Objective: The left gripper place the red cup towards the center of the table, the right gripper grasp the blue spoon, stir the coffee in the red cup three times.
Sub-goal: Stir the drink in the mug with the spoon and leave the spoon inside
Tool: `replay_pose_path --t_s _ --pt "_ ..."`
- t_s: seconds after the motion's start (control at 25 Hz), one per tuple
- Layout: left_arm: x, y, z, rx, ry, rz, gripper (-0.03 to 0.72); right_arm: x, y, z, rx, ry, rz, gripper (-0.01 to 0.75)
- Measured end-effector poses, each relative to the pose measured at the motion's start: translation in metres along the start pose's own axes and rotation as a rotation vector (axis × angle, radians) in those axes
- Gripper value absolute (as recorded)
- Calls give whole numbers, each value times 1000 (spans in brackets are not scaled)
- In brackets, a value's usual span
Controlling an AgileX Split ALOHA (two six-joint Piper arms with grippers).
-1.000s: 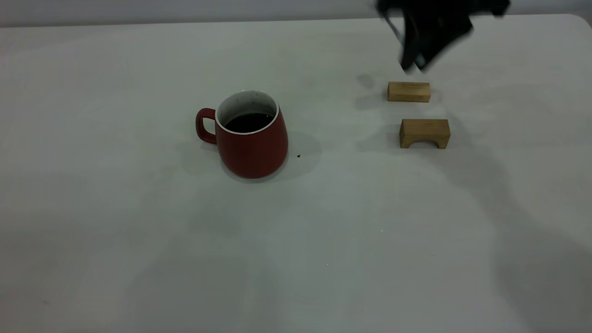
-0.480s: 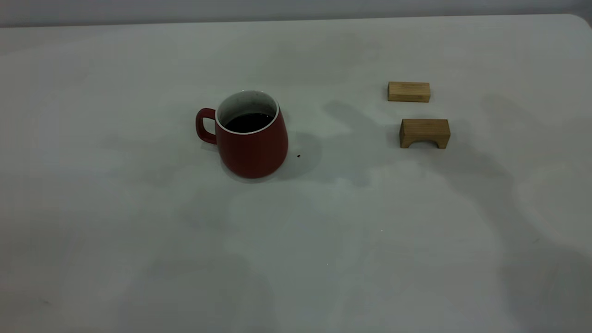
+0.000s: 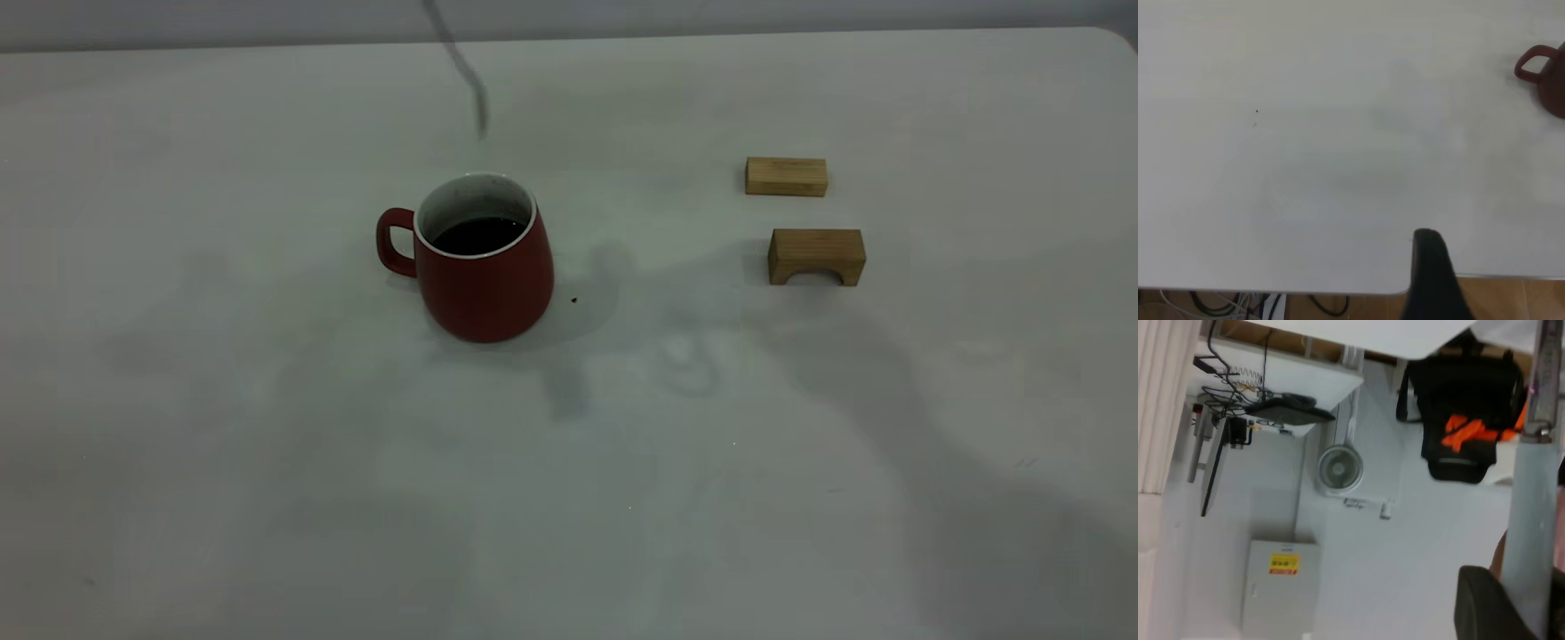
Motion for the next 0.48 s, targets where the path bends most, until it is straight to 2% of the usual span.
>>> replay_pose_path --t_s 0.16,0.36,0.48 --pt "0 0 0 0 0 0 560 2 -28 -18 31 -25 -55 151" --pt "0 0 0 0 0 0 560 8 -60 -31 42 -79 20 151" --pt "0 0 0 0 0 0 560 9 -72 -35 51 -103 5 151"
Point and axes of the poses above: a point on each arm's last joint axis where the gripper is mounted, z pointing back along that axis away from the gripper, x along the wrist's bending axis when the last joint is at zero, y = z × x, the point moved 8 cm from there along -z, pointing out along that axis toward the gripper, and after that the axes turned 1 degree about -z, right-handed, at the moved point
